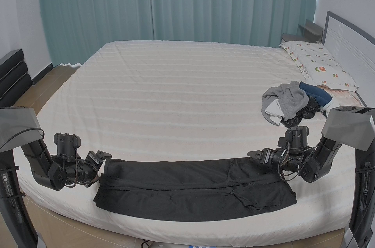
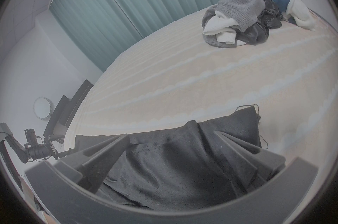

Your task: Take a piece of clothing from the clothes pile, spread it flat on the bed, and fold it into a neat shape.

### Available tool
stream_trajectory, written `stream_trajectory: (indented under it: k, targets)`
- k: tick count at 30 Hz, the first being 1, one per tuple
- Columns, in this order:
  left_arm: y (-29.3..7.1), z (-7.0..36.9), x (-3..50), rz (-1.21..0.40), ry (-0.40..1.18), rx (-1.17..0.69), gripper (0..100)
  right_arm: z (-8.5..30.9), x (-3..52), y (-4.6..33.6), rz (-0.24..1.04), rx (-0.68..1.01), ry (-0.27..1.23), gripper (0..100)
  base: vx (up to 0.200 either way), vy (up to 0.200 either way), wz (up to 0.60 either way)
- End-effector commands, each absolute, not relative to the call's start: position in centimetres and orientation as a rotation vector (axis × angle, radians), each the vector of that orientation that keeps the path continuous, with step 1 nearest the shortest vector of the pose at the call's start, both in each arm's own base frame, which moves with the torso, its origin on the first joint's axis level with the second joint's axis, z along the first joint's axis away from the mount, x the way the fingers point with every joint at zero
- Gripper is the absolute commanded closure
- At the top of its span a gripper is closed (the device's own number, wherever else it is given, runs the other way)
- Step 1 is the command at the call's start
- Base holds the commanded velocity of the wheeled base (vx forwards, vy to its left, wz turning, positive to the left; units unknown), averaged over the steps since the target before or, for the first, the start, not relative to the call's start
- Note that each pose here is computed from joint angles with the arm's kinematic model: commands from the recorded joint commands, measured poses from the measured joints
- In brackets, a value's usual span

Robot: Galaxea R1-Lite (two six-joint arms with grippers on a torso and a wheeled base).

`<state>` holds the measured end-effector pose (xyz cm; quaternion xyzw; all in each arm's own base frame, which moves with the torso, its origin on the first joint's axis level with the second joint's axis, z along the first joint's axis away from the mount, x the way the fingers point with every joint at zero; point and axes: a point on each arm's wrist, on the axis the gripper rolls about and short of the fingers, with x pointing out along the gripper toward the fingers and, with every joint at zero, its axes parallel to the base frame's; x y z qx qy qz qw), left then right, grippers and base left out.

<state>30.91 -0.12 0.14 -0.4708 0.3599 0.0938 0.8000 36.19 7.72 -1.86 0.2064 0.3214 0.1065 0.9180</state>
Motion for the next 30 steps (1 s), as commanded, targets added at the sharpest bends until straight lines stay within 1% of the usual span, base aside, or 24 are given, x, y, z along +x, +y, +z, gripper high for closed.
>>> stream_trajectory:
  k: [1,4,7,8,19,28,29,30]
  targets:
    - [-0.1,0.1,30.9,0.202,0.773,-1.009,0,-3.1,36.2,7.6,0.209,0.427,0.693,0,0.000,0.000,0.00]
    - [-0.1,0.1,30.9,0.202,0.773,-1.011,0,-4.2,36.3,7.8,0.207,0.422,0.716,0,0.000,0.000,0.00]
    - [-0.1,0.1,30.9,0.202,0.773,-1.011,0,-4.3,36.5,7.8,0.208,0.422,0.715,0,0.000,0.000,0.00]
    - [-0.1,0.1,30.9,0.201,0.772,-1.009,0,-4.4,36.5,7.7,0.204,0.425,0.714,100,0.000,0.000,0.00]
    - [-0.1,0.1,30.9,0.203,0.771,-1.010,0,-3.7,36.3,6.1,0.159,0.448,0.699,100,0.000,0.000,0.00]
    - [-0.1,0.1,30.9,0.203,0.775,-1.011,0,-3.9,35.9,5.9,0.145,0.460,0.706,100,0.000,0.000,0.00]
    - [-0.2,0.1,30.9,0.202,0.775,-1.010,0,-3.9,35.9,5.9,0.145,0.460,0.706,0,0.000,0.000,0.00]
    - [-0.2,0.1,30.8,0.201,0.775,-1.009,0,-3.6,35.8,5.7,0.140,0.470,0.698,0,0.000,0.000,0.00]
